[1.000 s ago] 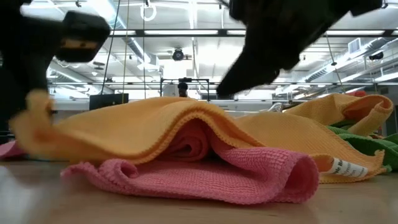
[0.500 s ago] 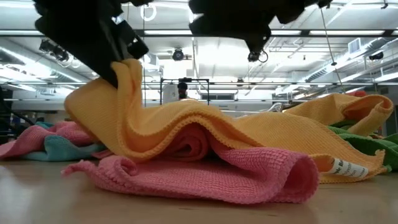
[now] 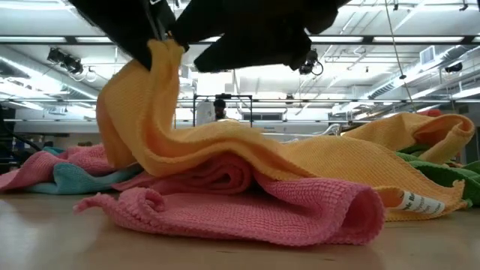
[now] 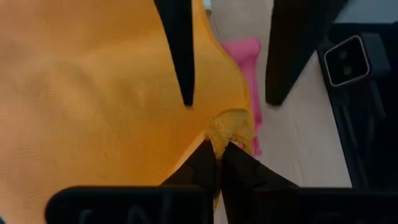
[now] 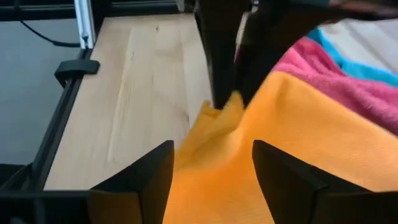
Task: Fold microfiber towels
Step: Fold the left yellow microfiber cloth
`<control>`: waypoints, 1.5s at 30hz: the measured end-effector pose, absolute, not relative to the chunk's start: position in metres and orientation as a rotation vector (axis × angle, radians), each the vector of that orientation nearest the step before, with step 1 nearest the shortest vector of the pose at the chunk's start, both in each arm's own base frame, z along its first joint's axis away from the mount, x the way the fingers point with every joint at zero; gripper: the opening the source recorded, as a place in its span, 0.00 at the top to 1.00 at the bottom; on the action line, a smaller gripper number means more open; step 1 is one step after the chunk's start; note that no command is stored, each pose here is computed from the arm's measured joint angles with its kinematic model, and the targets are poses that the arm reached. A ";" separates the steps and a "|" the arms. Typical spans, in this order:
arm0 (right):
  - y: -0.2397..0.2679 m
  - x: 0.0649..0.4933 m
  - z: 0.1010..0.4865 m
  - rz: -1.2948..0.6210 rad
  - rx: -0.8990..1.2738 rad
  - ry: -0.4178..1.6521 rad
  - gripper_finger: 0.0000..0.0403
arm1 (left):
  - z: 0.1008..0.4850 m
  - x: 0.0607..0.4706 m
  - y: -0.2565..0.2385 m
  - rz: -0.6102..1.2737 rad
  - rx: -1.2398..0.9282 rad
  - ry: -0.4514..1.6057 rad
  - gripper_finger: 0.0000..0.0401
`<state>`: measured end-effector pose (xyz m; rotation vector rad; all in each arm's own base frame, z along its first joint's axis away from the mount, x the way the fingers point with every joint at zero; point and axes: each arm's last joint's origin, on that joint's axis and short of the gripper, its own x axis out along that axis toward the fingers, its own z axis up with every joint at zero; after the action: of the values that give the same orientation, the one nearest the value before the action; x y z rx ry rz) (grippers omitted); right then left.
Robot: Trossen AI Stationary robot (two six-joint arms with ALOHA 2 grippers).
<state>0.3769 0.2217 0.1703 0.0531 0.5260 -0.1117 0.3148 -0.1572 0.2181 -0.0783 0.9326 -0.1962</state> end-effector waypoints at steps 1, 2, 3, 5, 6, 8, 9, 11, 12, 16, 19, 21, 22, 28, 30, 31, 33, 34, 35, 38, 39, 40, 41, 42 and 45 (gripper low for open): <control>0.224 0.380 0.169 -0.115 0.065 0.525 0.43 | 0.219 0.316 -0.156 -0.192 -0.079 0.930 0.93; 0.226 0.381 0.168 -0.117 0.070 0.532 0.43 | 0.220 0.317 -0.155 -0.186 -0.081 0.925 0.93; 0.228 0.383 0.165 -0.123 0.073 0.541 0.43 | 0.221 0.318 -0.155 -0.185 -0.083 0.920 0.93; 0.230 0.387 0.161 -0.130 0.091 0.539 0.43 | 0.221 0.319 -0.153 -0.178 -0.084 0.922 0.95; 0.230 0.387 0.157 -0.137 0.089 0.548 0.43 | 0.221 0.319 -0.151 -0.175 -0.083 0.921 0.96; 0.231 0.388 0.153 -0.158 0.105 0.545 0.43 | 0.221 0.320 -0.150 -0.176 -0.074 0.920 0.97; 0.230 0.388 0.152 -0.177 0.106 0.541 0.43 | 0.221 0.320 -0.150 -0.176 -0.068 0.919 0.97; 0.229 0.388 0.152 -0.206 0.103 0.528 0.43 | 0.222 0.321 -0.149 -0.176 -0.067 0.910 0.97; 0.229 0.388 0.152 -0.221 0.098 0.520 0.43 | 0.222 0.322 -0.148 -0.176 -0.069 0.908 0.96; 0.228 0.388 0.152 -0.257 0.074 0.505 0.45 | 0.222 0.322 -0.148 -0.178 -0.071 0.898 0.92; 0.227 0.388 0.152 -0.260 0.068 0.508 0.50 | 0.222 0.322 -0.148 -0.178 -0.069 0.901 0.93; 0.227 0.388 0.152 -0.261 0.068 0.508 0.56 | 0.222 0.322 -0.148 -0.179 -0.068 0.901 0.95; 0.227 0.388 0.152 -0.261 0.066 0.509 0.59 | 0.222 0.322 -0.148 -0.181 -0.063 0.900 0.96; 0.228 0.387 0.152 -0.248 0.026 0.517 0.80 | 0.220 0.320 -0.148 -0.198 -0.009 0.924 0.93; 0.228 0.387 0.151 -0.232 0.009 0.525 0.86 | 0.219 0.317 -0.149 -0.216 0.032 0.940 0.88; 0.228 0.386 0.153 -0.225 0.001 0.531 0.89 | 0.219 0.316 -0.149 -0.221 0.046 0.948 0.85; 0.227 0.385 0.156 -0.217 -0.005 0.542 0.92 | 0.218 0.315 -0.150 -0.225 0.053 0.954 0.79; 0.227 0.384 0.159 -0.217 0.000 0.543 0.93 | 0.218 0.315 -0.151 -0.227 0.054 0.954 0.76; 0.226 0.382 0.162 -0.220 -0.004 0.550 0.94 | 0.218 0.314 -0.152 -0.230 0.056 0.956 0.72; 0.225 0.382 0.166 -0.222 0.006 0.546 0.96 | 0.218 0.312 -0.157 -0.225 0.055 0.953 0.60; 0.225 0.382 0.166 -0.222 0.009 0.544 0.96 | 0.218 0.311 -0.159 -0.211 0.059 0.950 0.56; 0.224 0.382 0.166 -0.224 0.008 0.547 0.96 | 0.217 0.310 -0.161 -0.187 0.078 0.945 0.53; 0.224 0.382 0.166 -0.223 0.009 0.549 0.96 | 0.215 0.308 -0.163 -0.152 0.107 0.945 0.50; 0.223 0.382 0.166 -0.223 0.010 0.550 0.96 | 0.214 0.305 -0.165 -0.109 0.142 0.952 0.47; 0.221 0.382 0.168 -0.232 0.011 0.565 0.96 | 0.209 0.296 -0.167 0.036 0.229 0.959 0.42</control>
<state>0.3815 0.2207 0.1675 0.0112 0.5650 -0.2318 0.2964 -0.1673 0.2095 0.2289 0.9592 0.0361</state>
